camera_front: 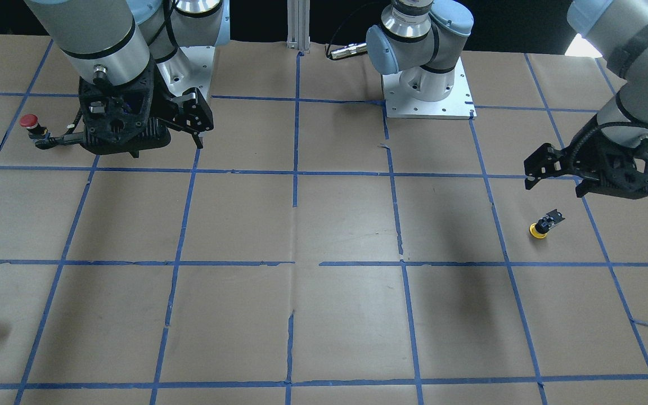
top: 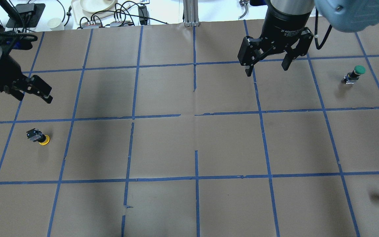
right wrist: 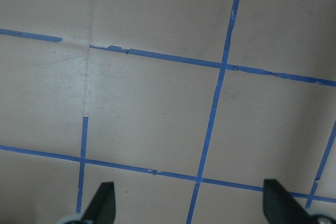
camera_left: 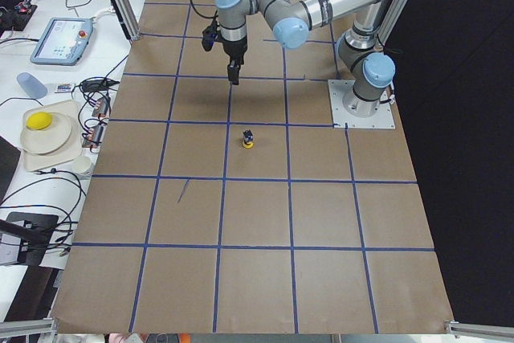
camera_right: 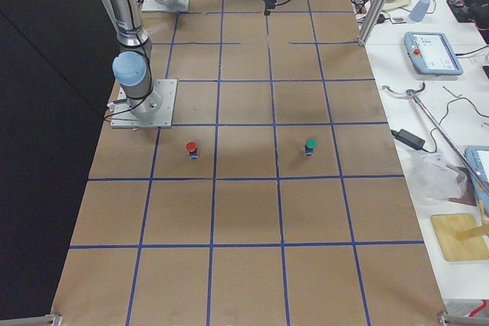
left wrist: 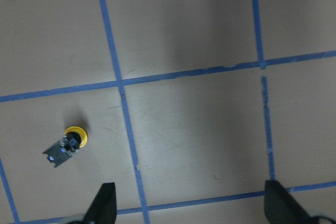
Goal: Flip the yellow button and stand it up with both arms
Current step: 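Move the left gripper down over the yellow-capped button lying on its side, then close the left gripper on the yellow button's body and lift it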
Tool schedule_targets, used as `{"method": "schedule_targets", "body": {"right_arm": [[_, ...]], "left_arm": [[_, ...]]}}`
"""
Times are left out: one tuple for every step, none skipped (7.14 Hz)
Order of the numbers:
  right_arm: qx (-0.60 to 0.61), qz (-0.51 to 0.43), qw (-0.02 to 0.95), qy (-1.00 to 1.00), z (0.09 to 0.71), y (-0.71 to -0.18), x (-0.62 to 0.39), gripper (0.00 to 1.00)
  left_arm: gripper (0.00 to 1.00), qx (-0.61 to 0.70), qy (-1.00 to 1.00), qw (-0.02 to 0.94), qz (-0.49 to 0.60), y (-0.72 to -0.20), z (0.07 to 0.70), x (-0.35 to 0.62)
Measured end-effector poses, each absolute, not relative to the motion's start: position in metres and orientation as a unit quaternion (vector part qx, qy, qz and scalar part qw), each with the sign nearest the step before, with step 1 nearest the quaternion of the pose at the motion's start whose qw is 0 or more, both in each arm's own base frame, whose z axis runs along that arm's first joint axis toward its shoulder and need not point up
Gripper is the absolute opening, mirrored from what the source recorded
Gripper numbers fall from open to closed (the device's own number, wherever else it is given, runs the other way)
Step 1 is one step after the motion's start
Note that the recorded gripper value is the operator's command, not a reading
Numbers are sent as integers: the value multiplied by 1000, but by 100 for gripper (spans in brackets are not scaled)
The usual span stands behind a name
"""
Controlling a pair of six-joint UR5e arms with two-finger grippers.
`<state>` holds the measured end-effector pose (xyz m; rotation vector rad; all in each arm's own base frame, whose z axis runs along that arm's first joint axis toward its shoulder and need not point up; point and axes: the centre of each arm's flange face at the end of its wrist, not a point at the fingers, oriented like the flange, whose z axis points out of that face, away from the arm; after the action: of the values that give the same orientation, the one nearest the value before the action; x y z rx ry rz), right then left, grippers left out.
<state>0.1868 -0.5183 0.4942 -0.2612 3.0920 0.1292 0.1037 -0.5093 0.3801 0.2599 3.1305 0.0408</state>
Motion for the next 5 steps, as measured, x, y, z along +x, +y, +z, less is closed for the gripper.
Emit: {"method": "schedule_targets", "body": {"right_arm": [[-83, 34, 19, 996, 497, -519, 186, 100], [-80, 26, 19, 996, 499, -521, 183, 100], [-75, 22, 19, 997, 501, -523, 178, 100], [-72, 20, 19, 997, 502, -524, 174, 100], [-71, 18, 19, 997, 503, -524, 173, 100]], "left_arm": [[100, 93, 996, 4, 6, -504, 350, 139], [100, 99, 995, 6, 1, -499, 323, 168], [100, 96, 995, 4, 1, -495, 301, 189], [100, 93, 996, -1, 5, -493, 284, 200], [100, 91, 996, -4, 8, -494, 269, 207]]}}
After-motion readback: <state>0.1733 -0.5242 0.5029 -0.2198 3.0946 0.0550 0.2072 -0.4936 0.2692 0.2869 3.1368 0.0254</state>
